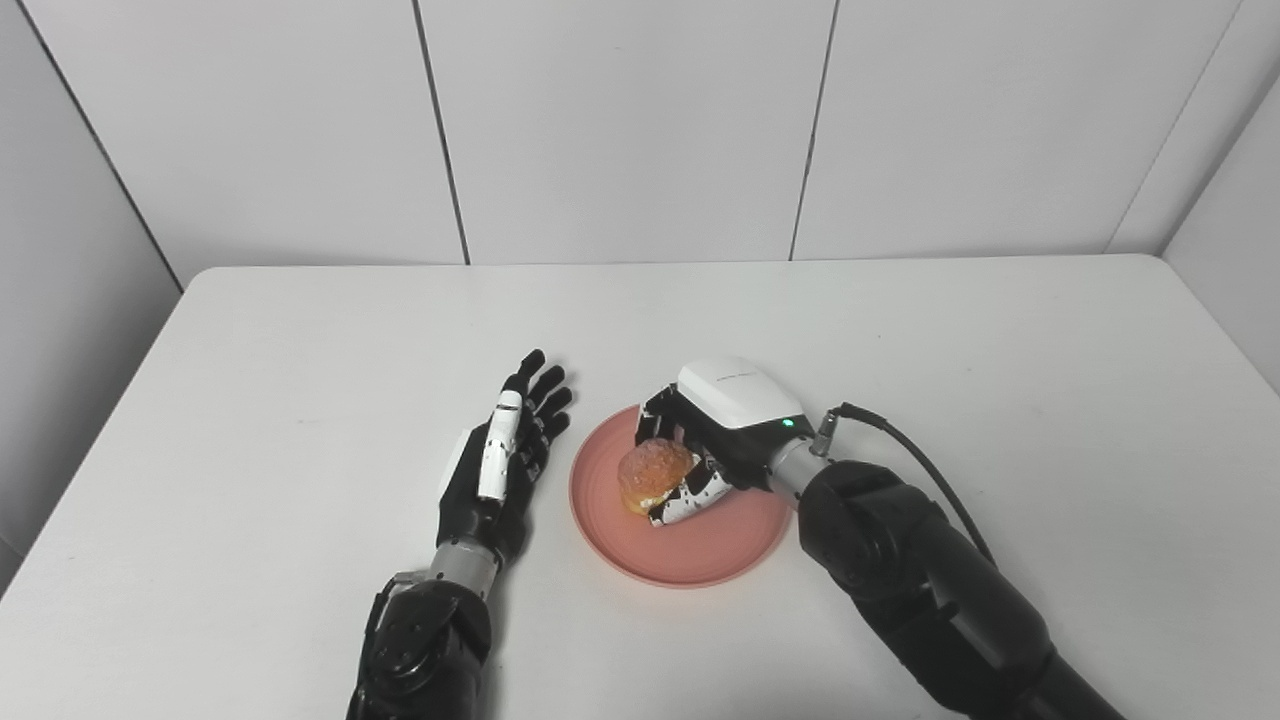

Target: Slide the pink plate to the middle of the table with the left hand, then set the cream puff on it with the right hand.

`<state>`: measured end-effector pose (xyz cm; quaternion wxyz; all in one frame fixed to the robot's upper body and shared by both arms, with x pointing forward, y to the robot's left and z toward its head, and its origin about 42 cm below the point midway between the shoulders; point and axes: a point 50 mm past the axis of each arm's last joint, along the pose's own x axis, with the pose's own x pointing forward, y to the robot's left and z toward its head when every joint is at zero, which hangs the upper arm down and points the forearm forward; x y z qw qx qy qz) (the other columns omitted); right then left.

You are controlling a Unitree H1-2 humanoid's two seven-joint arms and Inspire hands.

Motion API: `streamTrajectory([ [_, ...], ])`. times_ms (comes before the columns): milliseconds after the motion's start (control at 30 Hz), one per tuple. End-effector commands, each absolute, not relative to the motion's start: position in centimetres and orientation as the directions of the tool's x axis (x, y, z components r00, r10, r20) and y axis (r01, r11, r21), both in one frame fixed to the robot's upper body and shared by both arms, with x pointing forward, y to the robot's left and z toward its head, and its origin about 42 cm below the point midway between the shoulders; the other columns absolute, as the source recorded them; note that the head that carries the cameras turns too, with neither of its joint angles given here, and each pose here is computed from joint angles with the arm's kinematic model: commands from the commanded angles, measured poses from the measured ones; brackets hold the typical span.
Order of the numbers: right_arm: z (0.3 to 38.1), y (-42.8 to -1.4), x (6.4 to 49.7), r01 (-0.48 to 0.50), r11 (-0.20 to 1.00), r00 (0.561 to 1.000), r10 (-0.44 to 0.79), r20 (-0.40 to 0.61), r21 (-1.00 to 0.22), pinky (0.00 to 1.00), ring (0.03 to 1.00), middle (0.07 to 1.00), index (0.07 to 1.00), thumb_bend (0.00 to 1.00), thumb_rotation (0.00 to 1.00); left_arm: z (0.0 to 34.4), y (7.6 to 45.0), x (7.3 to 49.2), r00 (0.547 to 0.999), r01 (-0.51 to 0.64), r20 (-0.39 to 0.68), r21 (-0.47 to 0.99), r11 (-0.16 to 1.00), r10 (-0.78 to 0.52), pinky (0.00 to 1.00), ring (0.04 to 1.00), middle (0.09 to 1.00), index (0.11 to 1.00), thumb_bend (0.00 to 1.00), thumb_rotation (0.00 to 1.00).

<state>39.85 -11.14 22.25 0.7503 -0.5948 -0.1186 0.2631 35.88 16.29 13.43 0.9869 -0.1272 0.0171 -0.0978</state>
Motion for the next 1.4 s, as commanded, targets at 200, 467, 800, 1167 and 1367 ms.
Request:
streamTrajectory([
  [200,24.7,-11.5,39.4,-0.21,0.199,0.829,0.556,-0.066,-0.957,0.59,0.69,0.726,0.722,0.92,0.69,11.4,16.1,35.0,0.972,0.161,-0.123,-0.268,0.95,-0.2,0.87,0.887,0.884,0.883,0.41,1.0],
  [467,25.1,-12.1,39.2,-0.23,0.253,0.831,0.554,-0.054,-0.94,0.64,0.773,0.815,0.83,1.0,0.84,11.2,16.4,35.1,0.972,0.157,-0.123,-0.278,0.947,-0.198,0.87,0.892,0.885,0.882,0.41,1.0],
  [800,26.8,-12.8,38.7,-0.139,0.375,0.823,0.559,0.104,-0.917,0.64,0.747,0.798,0.831,1.0,0.9,11.3,16.3,35.0,0.974,0.15,-0.12,-0.297,0.943,-0.193,0.86,0.884,0.875,0.857,0.4,1.0],
  [1167,28.6,-17.2,37.0,-0.024,0.632,0.859,0.41,0.308,-0.775,0.77,0.842,0.872,0.878,0.94,0.99,11.2,16.8,35.1,0.973,0.158,-0.121,-0.264,0.951,-0.195,0.87,0.874,0.882,0.886,0.4,1.0],
  [1367,24.5,-19.6,35.2,-0.044,0.762,0.915,0.291,0.28,-0.646,0.89,0.94,0.968,0.97,0.89,1.0,11.1,17.2,35.0,0.974,0.158,-0.12,-0.262,0.952,-0.194,0.87,0.874,0.884,0.889,0.4,1.0],
])
